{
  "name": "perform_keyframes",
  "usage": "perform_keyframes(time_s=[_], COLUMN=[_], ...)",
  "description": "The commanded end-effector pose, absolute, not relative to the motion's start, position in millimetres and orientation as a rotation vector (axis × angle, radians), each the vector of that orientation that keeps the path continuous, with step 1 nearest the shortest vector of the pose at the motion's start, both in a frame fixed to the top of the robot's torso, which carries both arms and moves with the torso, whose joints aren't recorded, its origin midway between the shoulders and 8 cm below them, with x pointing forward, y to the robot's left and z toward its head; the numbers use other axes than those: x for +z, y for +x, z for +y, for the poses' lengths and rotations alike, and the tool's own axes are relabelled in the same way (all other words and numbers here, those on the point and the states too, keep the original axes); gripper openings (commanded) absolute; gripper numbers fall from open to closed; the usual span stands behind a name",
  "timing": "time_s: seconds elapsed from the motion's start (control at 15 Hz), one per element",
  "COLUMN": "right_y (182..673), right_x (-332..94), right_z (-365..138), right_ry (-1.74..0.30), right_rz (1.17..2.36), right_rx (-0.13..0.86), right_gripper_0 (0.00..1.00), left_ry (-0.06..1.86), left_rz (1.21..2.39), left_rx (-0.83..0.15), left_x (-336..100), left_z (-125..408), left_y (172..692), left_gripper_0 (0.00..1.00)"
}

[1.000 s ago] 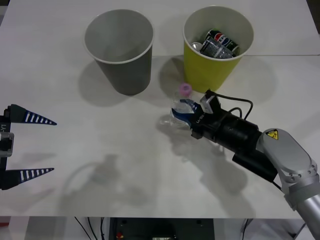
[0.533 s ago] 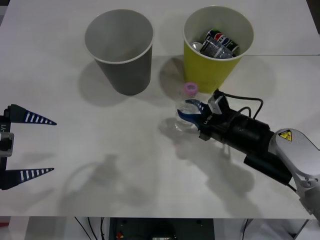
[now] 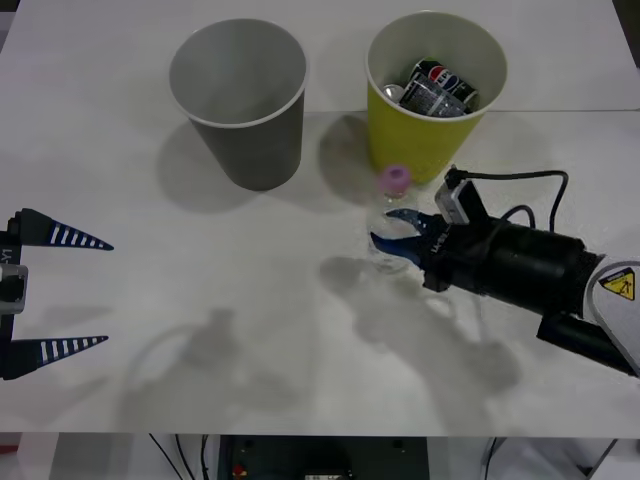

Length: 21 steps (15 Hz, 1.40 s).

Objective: Put the can into the green bin and the plastic bottle into the gray bin

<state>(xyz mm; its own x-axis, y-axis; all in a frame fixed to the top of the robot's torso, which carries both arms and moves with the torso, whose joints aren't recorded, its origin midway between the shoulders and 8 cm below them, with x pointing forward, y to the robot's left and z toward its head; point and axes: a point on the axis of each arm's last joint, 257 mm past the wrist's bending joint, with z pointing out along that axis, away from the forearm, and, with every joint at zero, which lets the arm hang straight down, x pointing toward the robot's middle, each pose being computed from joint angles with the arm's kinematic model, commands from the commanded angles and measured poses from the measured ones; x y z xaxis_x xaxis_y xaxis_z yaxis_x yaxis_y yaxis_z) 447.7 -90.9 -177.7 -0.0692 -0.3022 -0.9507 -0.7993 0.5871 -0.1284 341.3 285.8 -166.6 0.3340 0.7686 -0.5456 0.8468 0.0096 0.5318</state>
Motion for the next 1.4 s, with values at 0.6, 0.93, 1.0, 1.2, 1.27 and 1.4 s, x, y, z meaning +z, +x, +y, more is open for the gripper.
perform_keyframes(time_s=[0.6, 0.93, 1.0, 1.2, 1.27, 1.4], right_y=[405, 414, 418, 440, 451, 467], right_x=[-93, -45, -36, -6, 4, 20], right_z=[-104, -86, -79, -54, -46, -30], right_ry=[-0.956, -1.129, -1.150, -1.190, -1.198, -1.202], right_rz=[1.899, 1.843, 1.829, 1.795, 1.793, 1.793], right_rx=[0.453, 0.388, 0.389, 0.395, 0.396, 0.399], right_gripper_0=[0.00, 0.00, 0.00, 0.00, 0.00, 0.00], left_ry=[1.762, 1.762, 1.762, 1.762, 1.762, 1.762], left_rz=[1.444, 1.444, 1.444, 1.444, 1.444, 1.444], left_rx=[-0.118, -0.118, -0.118, -0.118, -0.118, -0.118], left_x=[-167, -167, -167, -167, -167, -167], left_z=[286, 286, 286, 286, 286, 286], left_y=[341, 341, 341, 341, 341, 341], left_gripper_0=[1.00, 1.00, 1.00, 1.00, 1.00, 1.00])
